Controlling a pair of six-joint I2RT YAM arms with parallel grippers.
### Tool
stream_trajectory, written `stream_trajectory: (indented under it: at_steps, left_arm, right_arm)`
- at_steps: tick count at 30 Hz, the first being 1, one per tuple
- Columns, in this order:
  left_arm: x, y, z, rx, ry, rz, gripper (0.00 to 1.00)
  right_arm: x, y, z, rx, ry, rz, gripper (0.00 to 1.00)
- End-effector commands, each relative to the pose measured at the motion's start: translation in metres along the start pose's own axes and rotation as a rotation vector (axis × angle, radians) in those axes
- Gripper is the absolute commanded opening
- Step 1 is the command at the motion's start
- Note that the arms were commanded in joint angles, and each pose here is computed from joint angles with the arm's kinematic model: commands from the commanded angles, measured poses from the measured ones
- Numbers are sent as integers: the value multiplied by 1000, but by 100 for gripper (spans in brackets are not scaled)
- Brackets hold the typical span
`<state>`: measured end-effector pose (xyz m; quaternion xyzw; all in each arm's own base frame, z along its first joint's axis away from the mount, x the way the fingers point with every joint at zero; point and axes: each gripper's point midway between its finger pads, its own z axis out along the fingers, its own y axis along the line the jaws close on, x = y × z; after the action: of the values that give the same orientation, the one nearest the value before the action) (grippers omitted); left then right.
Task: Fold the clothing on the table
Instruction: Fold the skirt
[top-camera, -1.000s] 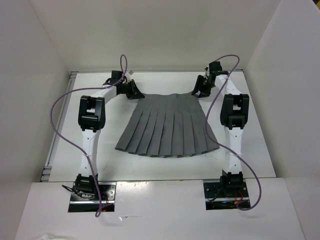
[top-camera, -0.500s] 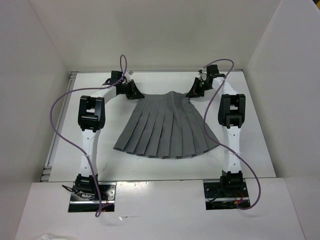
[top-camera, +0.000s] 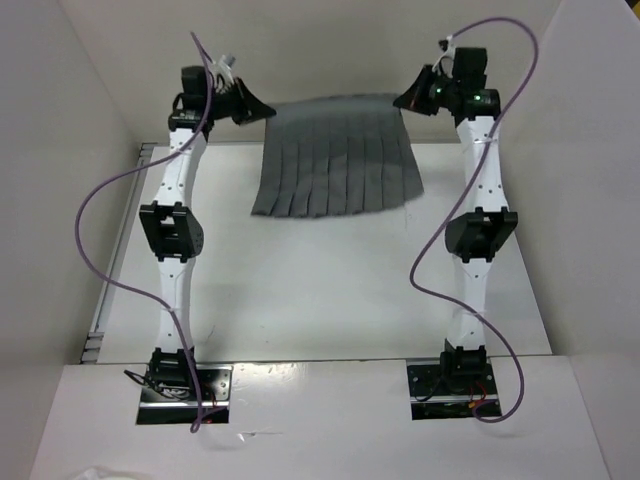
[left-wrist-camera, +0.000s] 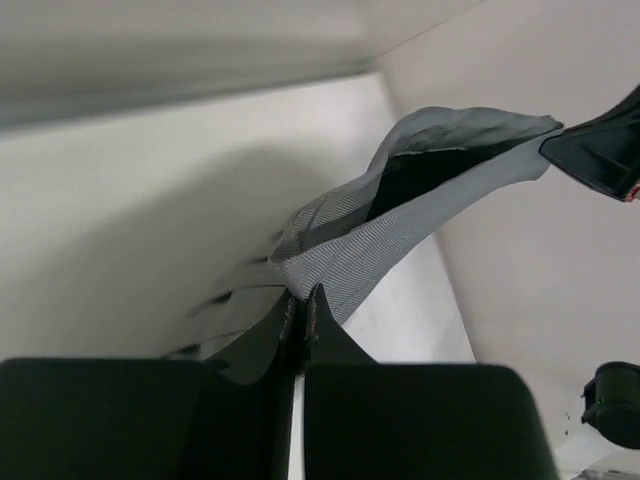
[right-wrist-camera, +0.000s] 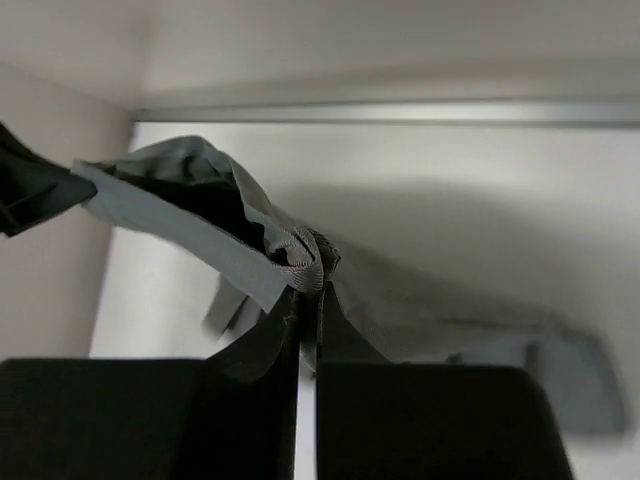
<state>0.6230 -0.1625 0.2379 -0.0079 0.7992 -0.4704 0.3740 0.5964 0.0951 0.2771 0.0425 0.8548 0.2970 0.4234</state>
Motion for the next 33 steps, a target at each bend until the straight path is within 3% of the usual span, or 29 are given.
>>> stream_trajectory:
  at_steps: [1,3,6,9,10,11,12,13,14,15,16,17,19,21,22,26,29,33]
  left_arm:
    - [-80,-49,-81,44,-189,71,0]
    - [-90,-80,-105,61,-219,142,0]
    - [-85,-103,-125,40,-205,216,0]
    - [-46,-124,-115,25,-95,244,0]
    - [-22,-100,-101,-24,-27,232,0]
    - [-4,-120,-98,-18,2,258,0]
    - [14,-114,-92,-29,34,250,0]
    - [37,-105,-86,-31,64,201,0]
    - [84,-78,-84,-42,99,137,0]
    - [113,-67,-84,-50,125,80,0]
    - [130,-70,-94,-37,121,45,0]
    - [199,-37,-98,-83,242,-74,0]
    - [250,-39,-116,-82,316,-154,0]
    - [312,-32,-144,-118,422,-264,0]
    - [325,-32,-152,-134,446,-293,0]
    - [323,-36,-183,-190,470,-268,0]
    - [323,-37,-183,-193,469,-280,0]
    - [288,-34,-173,-245,402,-207,0]
  right_arm:
    - [-79,41,-97,-9,-255,-103,0]
    - [-89,62,-127,-47,-296,-133,0]
    - [-78,58,-134,-42,-252,-126,0]
    - [-45,45,-129,-16,-145,-75,0]
    - [-15,35,-123,15,-72,-32,0]
    - [-6,38,-117,6,-78,-24,0]
    - [46,10,-97,51,39,42,0]
    - [55,20,-113,49,20,38,0]
    - [78,22,-110,54,56,43,0]
    - [130,3,-103,89,170,99,0]
    - [148,11,-119,88,191,101,0]
    - [203,4,-120,115,309,166,0]
    - [262,15,-143,136,411,224,0]
    - [290,23,-160,158,466,262,0]
    - [302,29,-169,154,503,283,0]
    - [340,28,-208,246,635,353,0]
    - [329,23,-207,291,605,329,0]
    - [299,13,-198,377,521,295,0]
